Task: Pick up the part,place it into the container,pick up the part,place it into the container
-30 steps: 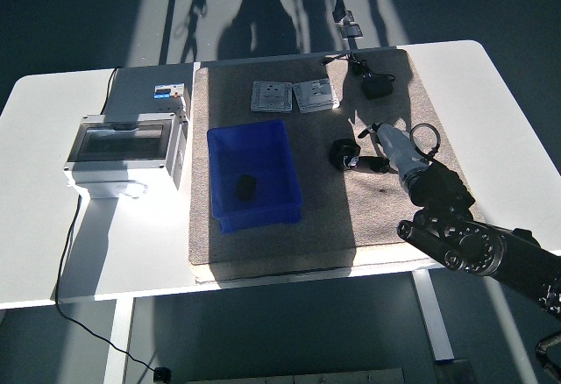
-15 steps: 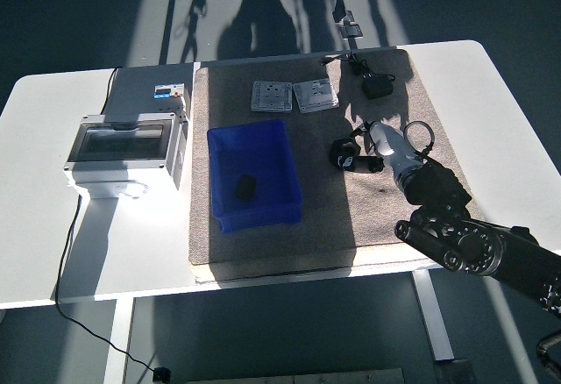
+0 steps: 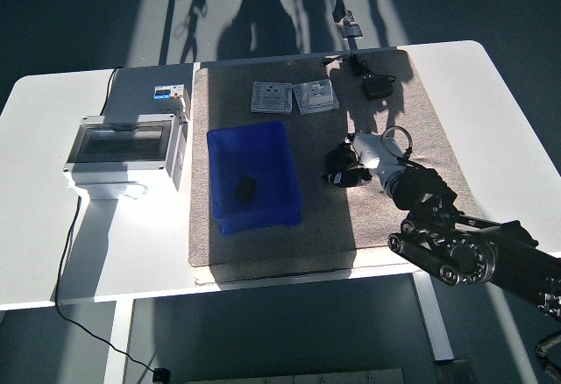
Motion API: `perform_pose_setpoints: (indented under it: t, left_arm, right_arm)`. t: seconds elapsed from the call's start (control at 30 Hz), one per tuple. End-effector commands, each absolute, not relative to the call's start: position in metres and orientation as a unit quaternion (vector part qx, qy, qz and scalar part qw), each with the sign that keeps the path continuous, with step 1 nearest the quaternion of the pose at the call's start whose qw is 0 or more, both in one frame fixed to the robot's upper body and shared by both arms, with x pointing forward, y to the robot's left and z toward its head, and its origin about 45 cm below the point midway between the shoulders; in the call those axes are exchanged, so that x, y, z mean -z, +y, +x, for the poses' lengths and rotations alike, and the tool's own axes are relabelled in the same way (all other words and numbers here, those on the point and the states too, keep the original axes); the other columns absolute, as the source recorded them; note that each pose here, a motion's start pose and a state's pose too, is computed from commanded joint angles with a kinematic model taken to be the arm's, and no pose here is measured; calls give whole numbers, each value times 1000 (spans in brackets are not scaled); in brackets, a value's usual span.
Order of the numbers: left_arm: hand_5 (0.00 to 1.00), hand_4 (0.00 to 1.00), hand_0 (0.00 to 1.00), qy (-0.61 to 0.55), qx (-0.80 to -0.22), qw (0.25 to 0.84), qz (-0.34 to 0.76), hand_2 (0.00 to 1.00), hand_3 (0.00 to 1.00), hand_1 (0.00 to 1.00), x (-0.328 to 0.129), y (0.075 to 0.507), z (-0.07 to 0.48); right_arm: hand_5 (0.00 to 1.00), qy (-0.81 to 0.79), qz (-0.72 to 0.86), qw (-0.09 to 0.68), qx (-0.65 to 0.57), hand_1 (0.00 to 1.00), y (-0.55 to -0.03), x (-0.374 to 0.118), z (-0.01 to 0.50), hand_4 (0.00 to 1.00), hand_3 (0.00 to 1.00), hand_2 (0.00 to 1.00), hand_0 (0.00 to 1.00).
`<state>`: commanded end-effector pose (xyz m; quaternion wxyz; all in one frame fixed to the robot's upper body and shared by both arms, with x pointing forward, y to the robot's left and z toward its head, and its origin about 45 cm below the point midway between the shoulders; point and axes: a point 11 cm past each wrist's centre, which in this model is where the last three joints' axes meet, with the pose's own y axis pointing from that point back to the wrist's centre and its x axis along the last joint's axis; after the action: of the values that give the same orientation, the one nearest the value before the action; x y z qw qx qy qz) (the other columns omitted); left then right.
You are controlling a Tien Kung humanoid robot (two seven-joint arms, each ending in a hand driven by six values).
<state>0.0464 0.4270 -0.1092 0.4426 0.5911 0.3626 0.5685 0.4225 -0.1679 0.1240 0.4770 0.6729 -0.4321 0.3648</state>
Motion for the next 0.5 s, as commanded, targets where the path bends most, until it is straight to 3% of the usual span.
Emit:
perform_pose_setpoints:
  t: [0.17,0.2,0.37,0.4,0.5]
  left_arm:
    - [626,672,681,362,-568,443,591,634,659,576,109,427,47]
    - [626,672,680,362,-568,443,592,633,658,574,109,427,47]
    - [626,672,680,362,-568,443,592,633,658,574,109,427,46]
    - [624,671,681,362,-568,443,592,632,657,573,109,427,46]
    - [624,671,681,362,-568,443,592,632,657,573,109,427,46]
  right_arm:
    - [424,-423,665,484,-379,487,-166,-124,421,893,964,818,840]
    - [245,-422,664,485,-383,409,-166,-124,421,782,961,813,790]
    - [245,-418,656,489,-396,409,-166,-126,421,782,961,813,790]
    - [20,-418,654,489,-398,337,-166,-127,421,379,933,768,605]
    - [20,-419,649,489,-405,337,-166,-128,421,379,933,768,605]
